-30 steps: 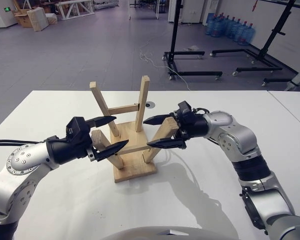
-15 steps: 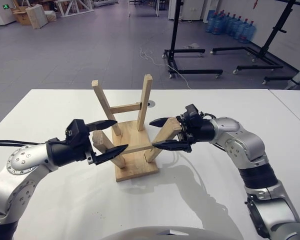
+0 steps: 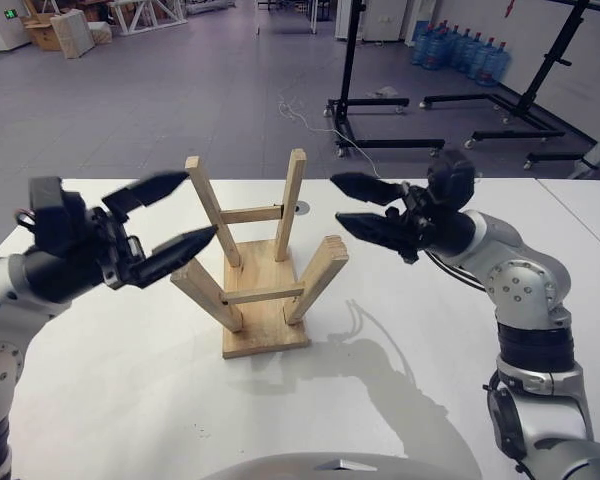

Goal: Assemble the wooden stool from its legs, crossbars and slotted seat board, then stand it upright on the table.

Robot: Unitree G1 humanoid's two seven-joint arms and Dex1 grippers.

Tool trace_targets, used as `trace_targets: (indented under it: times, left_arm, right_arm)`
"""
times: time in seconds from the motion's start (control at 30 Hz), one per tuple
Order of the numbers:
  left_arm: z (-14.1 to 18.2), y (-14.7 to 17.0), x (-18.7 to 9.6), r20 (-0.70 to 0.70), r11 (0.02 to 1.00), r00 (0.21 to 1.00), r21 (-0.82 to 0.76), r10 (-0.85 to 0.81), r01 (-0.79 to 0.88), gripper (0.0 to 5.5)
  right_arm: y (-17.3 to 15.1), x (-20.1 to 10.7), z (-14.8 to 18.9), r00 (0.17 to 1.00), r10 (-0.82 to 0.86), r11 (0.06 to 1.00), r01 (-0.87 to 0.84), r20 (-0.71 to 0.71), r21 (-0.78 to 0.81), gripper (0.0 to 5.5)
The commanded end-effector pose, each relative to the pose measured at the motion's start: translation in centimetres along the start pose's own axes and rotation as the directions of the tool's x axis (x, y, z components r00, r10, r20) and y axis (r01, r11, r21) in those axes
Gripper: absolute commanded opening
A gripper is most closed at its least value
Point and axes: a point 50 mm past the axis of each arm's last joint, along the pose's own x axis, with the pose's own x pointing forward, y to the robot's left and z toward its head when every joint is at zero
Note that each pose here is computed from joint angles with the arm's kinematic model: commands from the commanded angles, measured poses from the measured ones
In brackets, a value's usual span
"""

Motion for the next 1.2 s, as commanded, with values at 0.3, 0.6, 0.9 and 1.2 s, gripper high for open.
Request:
trace_targets:
  times: [0.3, 0.6, 0.9, 1.2]
  left_arm:
    - [-14.3, -1.9, 0.0, -0.469, 0.937, 0.882, -0.293, 0.03, -0.188, 4.15]
    - [-14.7, -1.6, -0.5, -0.451, 0.941, 0.889, -0.26, 0.081, -0.217, 4.15]
    - [-8.3, 2.6, 0.1, -0.257, 0.942, 0.91, -0.004, 0.324, -0.337, 4.15]
    - [-4.9, 0.2, -0.5, -0.139, 0.888, 0.878, 0.121, 0.458, -0.444, 4.15]
  right_arm:
    - [0.2, 0.1, -12.8, 0.922, 0.128, 0.968, -0.036, -0.365, 0.247, 3.74]
    - [0.0, 1.4, -9.9, 0.968, 0.108, 0.982, -0.068, -0.228, 0.178, 3.74]
    - [-1.8, 1.5, -2.1, 0.987, -0.092, 0.977, 0.064, 0.133, 0.201, 3.74]
    - [-6.2, -0.4, -6.1, 0.925, -0.36, 0.931, 0.365, -0.124, 0.02, 3.74]
